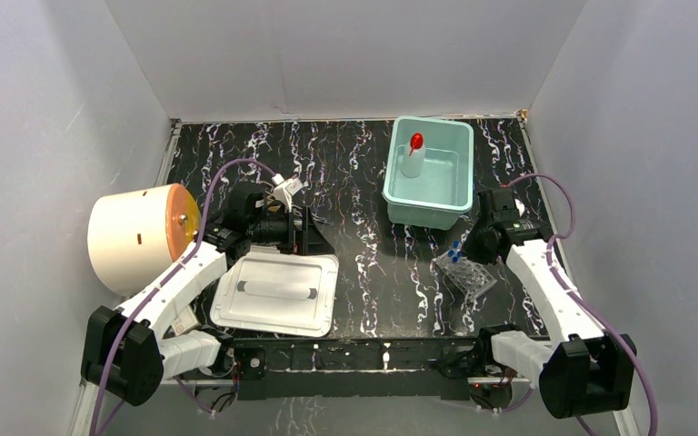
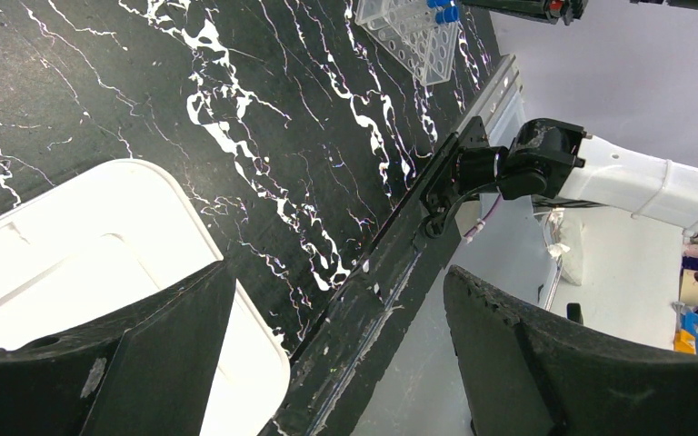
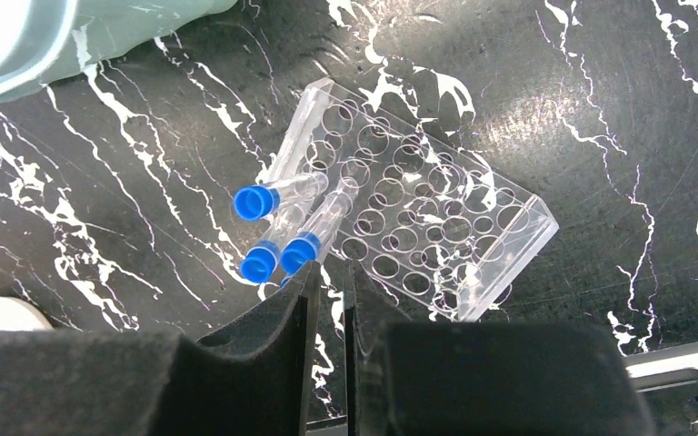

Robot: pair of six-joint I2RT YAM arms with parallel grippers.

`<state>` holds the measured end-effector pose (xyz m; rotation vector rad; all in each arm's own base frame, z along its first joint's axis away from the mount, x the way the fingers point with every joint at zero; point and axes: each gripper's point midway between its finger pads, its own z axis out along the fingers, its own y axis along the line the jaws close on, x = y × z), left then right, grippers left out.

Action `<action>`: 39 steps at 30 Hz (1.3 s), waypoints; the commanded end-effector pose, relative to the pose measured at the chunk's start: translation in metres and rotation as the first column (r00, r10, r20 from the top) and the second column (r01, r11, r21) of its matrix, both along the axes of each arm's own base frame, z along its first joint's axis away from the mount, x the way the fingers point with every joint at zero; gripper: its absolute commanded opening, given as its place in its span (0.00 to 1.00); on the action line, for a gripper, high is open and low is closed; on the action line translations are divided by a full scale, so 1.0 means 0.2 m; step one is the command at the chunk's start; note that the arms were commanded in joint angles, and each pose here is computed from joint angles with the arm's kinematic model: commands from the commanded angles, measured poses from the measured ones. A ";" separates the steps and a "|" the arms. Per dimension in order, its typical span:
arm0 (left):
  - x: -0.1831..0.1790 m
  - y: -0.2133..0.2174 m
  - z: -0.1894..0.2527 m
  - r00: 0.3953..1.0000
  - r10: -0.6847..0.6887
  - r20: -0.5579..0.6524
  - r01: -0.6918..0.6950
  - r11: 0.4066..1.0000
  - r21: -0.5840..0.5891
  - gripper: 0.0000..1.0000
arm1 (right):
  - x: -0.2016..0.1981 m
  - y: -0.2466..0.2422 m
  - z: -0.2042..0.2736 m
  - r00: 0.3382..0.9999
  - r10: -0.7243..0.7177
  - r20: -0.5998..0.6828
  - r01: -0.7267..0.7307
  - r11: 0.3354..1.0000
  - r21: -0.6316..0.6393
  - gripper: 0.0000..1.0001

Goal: Organize the chemistry lab equipment

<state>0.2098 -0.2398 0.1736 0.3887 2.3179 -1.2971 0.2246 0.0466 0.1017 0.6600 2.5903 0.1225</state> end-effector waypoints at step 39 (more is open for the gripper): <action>0.32 0.60 0.21 0.684 0.699 0.209 -0.716 0.589 0.375 0.81 | 0.27 0.94 0.88 0.665 0.570 0.482 -0.587 0.798 -0.134 0.54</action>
